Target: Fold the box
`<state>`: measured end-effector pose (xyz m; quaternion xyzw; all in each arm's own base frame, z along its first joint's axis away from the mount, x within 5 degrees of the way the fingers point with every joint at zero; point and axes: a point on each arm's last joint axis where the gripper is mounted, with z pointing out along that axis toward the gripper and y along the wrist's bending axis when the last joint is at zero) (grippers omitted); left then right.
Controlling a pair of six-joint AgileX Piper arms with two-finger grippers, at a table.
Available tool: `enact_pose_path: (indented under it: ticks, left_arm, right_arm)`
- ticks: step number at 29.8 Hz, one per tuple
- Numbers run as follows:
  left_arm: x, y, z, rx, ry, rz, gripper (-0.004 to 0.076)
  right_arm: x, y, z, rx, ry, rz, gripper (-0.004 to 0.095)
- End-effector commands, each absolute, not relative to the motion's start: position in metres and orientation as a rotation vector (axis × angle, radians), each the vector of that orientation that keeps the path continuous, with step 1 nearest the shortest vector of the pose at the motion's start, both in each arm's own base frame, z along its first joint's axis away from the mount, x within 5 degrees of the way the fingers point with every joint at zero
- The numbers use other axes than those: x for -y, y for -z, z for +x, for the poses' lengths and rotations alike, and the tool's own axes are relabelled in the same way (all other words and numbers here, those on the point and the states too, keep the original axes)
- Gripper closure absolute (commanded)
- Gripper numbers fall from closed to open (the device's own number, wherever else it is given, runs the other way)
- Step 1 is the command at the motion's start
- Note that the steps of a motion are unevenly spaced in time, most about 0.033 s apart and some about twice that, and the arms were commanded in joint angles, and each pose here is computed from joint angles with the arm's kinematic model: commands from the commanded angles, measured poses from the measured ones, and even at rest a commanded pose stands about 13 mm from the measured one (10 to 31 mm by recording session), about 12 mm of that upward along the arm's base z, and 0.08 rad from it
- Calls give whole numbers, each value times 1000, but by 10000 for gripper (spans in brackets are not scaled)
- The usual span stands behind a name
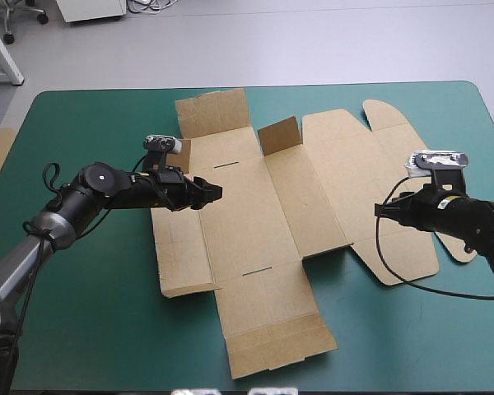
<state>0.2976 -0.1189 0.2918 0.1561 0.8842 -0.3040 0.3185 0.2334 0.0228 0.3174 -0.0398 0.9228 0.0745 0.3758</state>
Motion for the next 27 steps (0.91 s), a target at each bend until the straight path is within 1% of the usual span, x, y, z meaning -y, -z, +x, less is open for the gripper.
enact_pose_path:
  ticks: [1, 12, 22, 27]
  left_arm:
    - [122, -316, 295, -2239, 847, 379, 323]
    - [122, -315, 296, -2238, 844, 376, 323]
    - [125, -304, 306, -2248, 868, 338, 323]
    - [120, -301, 308, -2253, 784, 367, 323]
  right_arm:
    - [-21, -335, 234, -2256, -182, -89, 588]
    - [-21, -335, 234, -2256, -182, -89, 588]
    - [-21, -340, 230, -2276, -182, -121, 588]
    - [-21, -347, 234, -2212, -169, -112, 587]
